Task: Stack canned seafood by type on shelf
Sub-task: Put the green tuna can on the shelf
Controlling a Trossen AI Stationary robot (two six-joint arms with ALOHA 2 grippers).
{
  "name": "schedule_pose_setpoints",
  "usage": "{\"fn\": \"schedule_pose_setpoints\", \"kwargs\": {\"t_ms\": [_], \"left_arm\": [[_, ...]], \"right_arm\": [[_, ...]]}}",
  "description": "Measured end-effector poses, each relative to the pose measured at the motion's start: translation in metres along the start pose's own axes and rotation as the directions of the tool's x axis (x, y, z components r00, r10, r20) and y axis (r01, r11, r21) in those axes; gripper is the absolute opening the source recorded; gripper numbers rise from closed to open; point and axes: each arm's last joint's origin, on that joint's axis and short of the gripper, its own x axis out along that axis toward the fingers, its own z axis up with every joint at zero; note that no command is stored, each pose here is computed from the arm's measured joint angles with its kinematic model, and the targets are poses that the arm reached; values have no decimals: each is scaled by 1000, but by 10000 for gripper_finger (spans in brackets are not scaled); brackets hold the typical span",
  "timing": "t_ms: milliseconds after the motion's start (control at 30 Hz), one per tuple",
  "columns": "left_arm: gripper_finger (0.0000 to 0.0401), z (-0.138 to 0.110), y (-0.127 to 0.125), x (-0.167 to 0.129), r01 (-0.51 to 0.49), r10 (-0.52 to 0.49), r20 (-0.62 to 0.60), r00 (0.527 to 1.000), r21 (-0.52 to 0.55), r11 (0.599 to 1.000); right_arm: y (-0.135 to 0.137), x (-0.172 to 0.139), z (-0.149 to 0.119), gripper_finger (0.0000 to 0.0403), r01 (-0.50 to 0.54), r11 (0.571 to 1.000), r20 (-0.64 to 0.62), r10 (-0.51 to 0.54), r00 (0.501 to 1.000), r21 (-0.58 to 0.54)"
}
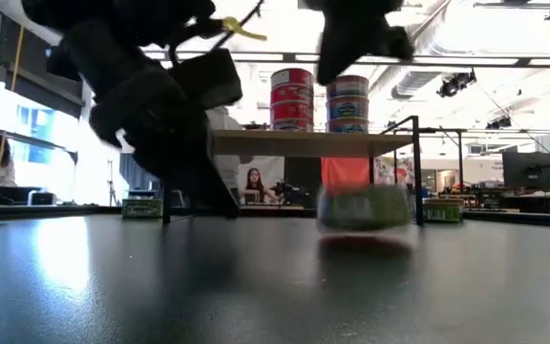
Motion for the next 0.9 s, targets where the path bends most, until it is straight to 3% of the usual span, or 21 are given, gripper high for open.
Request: {"fn": "schedule_pose_setpoints", "kwargs": {"t_ms": [133, 267, 467, 567, 767, 900], "left_arm": [[0, -2, 12, -10, 25, -17, 92, 996, -84, 996], [0, 15, 15, -11, 73, -58, 178, 982, -79, 994], [0, 60, 11, -3, 12, -19, 189, 982, 38, 999], [0, 68, 11, 4, -8, -5, 167, 986, 77, 997], [0, 44, 10, 16, -10, 7, 48, 999, 52, 999], [0, 38, 8, 17, -31, 27, 72, 997, 52, 998]], "right_arm": [[-12, -15, -18, 0, 104, 994, -75, -105, 992, -16], [-32, 8, -45, 0, 171, 985, -220, -171, 960, -21], [-64, 48, -71, 0, 92, 984, -285, -45, 958, 155], [-69, 59, -75, 0, 39, 977, -244, 14, 970, 209], [-67, 65, -71, 0, -26, 971, -169, 68, 983, 239], [-67, 65, -71, 0, -17, 972, -164, 57, 985, 235]]}}
